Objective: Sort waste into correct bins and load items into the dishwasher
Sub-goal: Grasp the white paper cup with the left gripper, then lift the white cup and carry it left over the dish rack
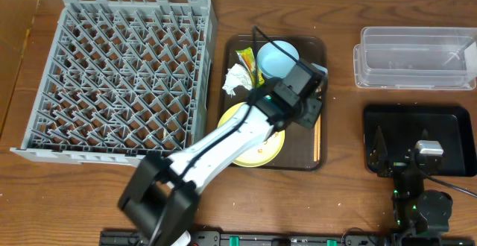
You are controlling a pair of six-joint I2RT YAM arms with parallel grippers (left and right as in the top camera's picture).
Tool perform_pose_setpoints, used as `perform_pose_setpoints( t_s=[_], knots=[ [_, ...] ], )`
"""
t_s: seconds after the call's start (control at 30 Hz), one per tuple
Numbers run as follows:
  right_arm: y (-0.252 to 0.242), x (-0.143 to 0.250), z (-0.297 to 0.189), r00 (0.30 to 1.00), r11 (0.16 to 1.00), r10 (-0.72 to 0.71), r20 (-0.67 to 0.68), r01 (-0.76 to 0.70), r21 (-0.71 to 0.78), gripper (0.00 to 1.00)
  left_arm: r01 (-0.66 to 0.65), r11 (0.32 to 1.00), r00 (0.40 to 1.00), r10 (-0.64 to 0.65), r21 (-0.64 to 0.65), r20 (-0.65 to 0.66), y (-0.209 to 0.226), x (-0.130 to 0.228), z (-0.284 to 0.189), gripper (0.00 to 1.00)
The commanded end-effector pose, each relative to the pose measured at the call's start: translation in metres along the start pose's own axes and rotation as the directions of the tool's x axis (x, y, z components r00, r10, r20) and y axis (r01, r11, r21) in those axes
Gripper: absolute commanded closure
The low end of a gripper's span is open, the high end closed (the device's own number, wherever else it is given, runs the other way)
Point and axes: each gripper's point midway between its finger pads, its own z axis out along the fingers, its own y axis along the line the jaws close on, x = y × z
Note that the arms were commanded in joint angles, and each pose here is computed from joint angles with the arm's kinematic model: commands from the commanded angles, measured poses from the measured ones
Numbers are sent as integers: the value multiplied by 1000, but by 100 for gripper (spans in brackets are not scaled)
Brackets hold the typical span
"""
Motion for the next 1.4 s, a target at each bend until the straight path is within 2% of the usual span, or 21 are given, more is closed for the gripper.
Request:
perform_pose_setpoints(
  t_s=[0.0,0.27,0.57,0.77,0.87,1.1,1.23,1.37],
  knots=[
    [-2,1,0,1000,1000,5,-4,-4,7,1,-95,995,995,95,6,-20,-2,5,16,49],
    [-2,1,0,1000,1000,5,-4,-4,7,1,-167,978,986,167,-123,-6,20,0,21,49],
    [-2,1,0,1000,1000,5,-4,-4,7,1,-176,982,981,169,-67,-98,18,26,53,51],
    [-2,1,0,1000,1000,4,-4,-4,7,1,-175,983,983,171,-62,-73,16,20,53,65],
    [-2,1,0,1000,1000,5,-4,-4,7,1,-164,985,986,161,-60,-52,14,14,48,90],
    [-2,1,0,1000,1000,5,-4,-4,7,1,-138,989,990,139,-51,27,7,-7,21,92],
    [-2,1,0,1000,1000,5,-4,-4,7,1,-118,992,985,122,-40,123,-1,-30,-16,92],
    [-2,1,0,1000,1000,5,-4,-4,7,1,99,995,968,-89,-28,235,18,-55,-61,92]
  ],
)
